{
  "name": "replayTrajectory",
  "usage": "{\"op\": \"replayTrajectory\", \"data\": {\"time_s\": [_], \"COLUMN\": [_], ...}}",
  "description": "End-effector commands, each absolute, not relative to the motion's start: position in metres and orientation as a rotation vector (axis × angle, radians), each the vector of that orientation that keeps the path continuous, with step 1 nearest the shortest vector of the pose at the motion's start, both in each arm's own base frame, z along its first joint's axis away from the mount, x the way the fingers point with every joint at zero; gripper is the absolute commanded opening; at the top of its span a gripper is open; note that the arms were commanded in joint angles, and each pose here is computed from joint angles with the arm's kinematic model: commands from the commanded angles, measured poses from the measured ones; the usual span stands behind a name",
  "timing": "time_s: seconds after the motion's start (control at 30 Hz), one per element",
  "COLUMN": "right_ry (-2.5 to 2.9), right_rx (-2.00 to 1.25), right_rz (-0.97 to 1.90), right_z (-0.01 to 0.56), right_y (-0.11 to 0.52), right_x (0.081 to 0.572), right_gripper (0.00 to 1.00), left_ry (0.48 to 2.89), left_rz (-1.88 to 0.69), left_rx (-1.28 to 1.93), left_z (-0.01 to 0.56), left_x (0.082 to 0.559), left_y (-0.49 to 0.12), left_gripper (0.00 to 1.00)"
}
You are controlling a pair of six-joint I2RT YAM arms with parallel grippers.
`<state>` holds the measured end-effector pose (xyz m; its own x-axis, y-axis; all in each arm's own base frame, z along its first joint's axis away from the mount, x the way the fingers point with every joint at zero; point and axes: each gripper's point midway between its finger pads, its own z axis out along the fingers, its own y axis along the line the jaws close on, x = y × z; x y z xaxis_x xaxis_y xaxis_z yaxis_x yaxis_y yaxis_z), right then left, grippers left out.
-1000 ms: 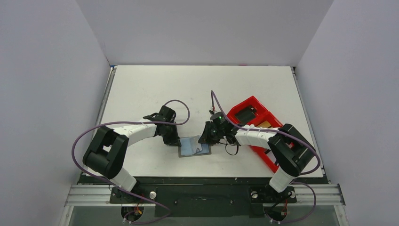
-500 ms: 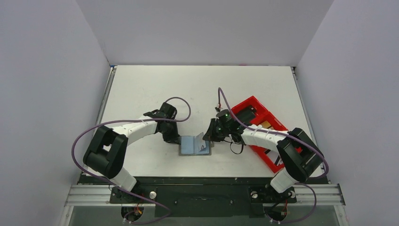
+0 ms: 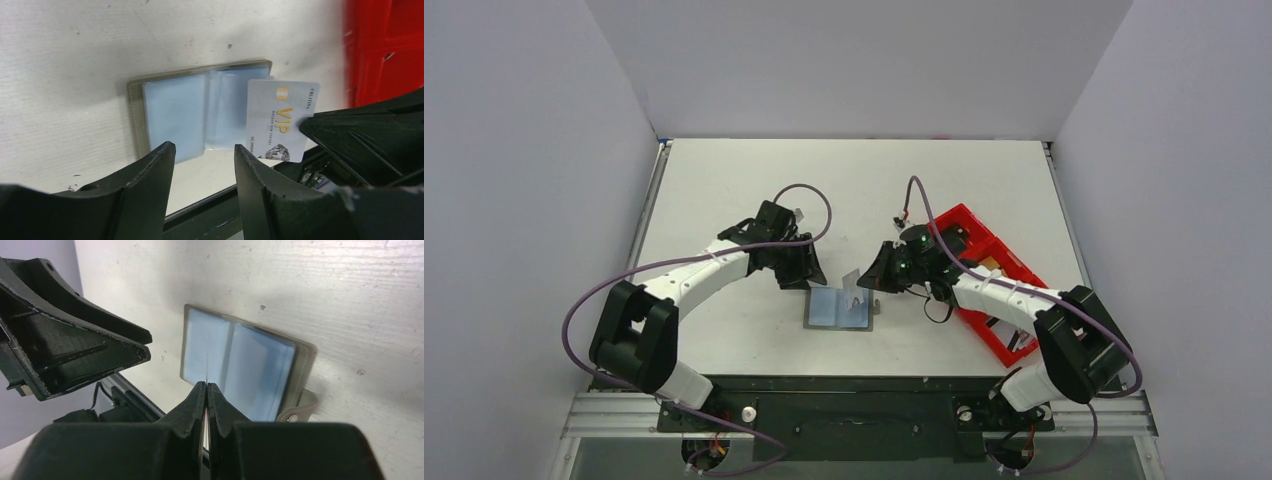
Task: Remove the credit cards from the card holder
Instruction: Remove the credit card from the card holder, then place the credit card in the storage box.
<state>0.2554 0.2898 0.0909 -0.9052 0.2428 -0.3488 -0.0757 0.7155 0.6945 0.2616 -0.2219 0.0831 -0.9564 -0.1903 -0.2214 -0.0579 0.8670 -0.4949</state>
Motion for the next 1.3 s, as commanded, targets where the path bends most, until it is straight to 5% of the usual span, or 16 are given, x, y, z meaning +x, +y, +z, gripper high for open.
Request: {"op": "replayTrajectory", "data": {"time_s": [0.0, 0.27, 0.67, 0.8, 0.97, 1.03, 1.17, 1.27], "right_ry": [2.385, 2.297, 2.196, 2.2, 2.194, 2.174, 2.149, 2.128], "right_rx": [0.137, 0.182, 0.233, 0.239, 0.246, 0.241, 0.217, 0.228], "right_rz": [1.222, 1.448, 1.631, 1.63, 1.641, 1.668, 1.712, 1.761], "right_z": [0.125, 0.148, 0.163, 0.16, 0.159, 0.164, 0.171, 0.176], "right_y": [0.3, 0.314, 0.322, 0.321, 0.321, 0.323, 0.33, 0.336], "right_x": [0.259, 0.257, 0.256, 0.256, 0.256, 0.256, 0.252, 0.249], "right_gripper": [0.0, 0.0, 0.0, 0.0, 0.0, 0.13, 0.33, 0.36], "left_ry": [2.661, 2.526, 2.489, 2.469, 2.429, 2.411, 2.349, 2.325], "left_rz": [-0.949, -1.294, -1.41, -1.464, -1.515, -1.543, -1.632, -1.683], "left_rx": [-0.161, -0.194, -0.235, -0.267, -0.272, -0.273, -0.29, -0.321], "left_z": [0.12, 0.144, 0.15, 0.155, 0.163, 0.167, 0.178, 0.182], "left_x": [0.272, 0.272, 0.272, 0.272, 0.274, 0.275, 0.275, 0.275], "left_y": [-0.241, -0.261, -0.265, -0.265, -0.267, -0.269, -0.274, -0.276], "left_gripper": [0.46, 0.48, 0.48, 0.38, 0.08, 0.0, 0.0, 0.0]}}
